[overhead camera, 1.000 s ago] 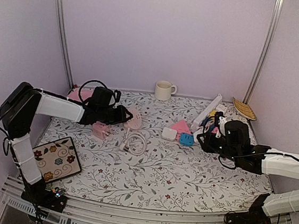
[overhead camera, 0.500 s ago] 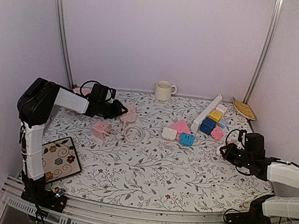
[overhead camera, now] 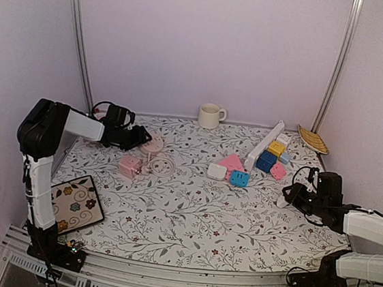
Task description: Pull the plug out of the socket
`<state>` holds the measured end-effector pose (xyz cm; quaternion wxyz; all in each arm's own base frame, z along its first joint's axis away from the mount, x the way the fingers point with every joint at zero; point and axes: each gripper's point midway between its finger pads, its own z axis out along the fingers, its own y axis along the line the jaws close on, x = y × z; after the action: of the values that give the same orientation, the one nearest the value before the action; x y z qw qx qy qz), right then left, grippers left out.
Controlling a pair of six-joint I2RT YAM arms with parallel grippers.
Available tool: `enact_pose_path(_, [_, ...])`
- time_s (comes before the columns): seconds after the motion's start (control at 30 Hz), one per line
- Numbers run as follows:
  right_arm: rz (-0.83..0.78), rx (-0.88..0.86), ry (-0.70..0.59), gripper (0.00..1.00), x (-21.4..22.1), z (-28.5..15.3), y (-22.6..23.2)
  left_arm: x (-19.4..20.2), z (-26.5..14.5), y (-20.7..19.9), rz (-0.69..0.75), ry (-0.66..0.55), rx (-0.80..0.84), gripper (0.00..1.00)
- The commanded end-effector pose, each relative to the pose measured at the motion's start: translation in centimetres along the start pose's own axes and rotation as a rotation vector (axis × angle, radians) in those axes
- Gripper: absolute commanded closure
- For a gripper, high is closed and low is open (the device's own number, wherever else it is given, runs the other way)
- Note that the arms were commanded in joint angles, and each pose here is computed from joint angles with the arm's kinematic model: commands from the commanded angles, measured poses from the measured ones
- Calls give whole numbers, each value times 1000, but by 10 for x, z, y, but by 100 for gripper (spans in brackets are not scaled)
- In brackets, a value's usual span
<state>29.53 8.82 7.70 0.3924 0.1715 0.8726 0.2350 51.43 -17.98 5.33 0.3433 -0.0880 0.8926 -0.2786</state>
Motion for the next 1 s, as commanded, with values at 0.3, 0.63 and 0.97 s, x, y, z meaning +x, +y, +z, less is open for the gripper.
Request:
enact_pose_path(0.3, [-23, 2, -88, 14, -30, -22, 13, -41, -78, -41, 92, -161, 37, 3])
enact_pose_path(0.63, [-80, 80, -168, 1, -63, -45, 18, -26, -120, -64, 124, -194, 87, 3])
enact_pose_path(0.97, [-149, -34, -80, 1, -62, -21, 53, 21, -135, -104, 192, -151, 158, 3])
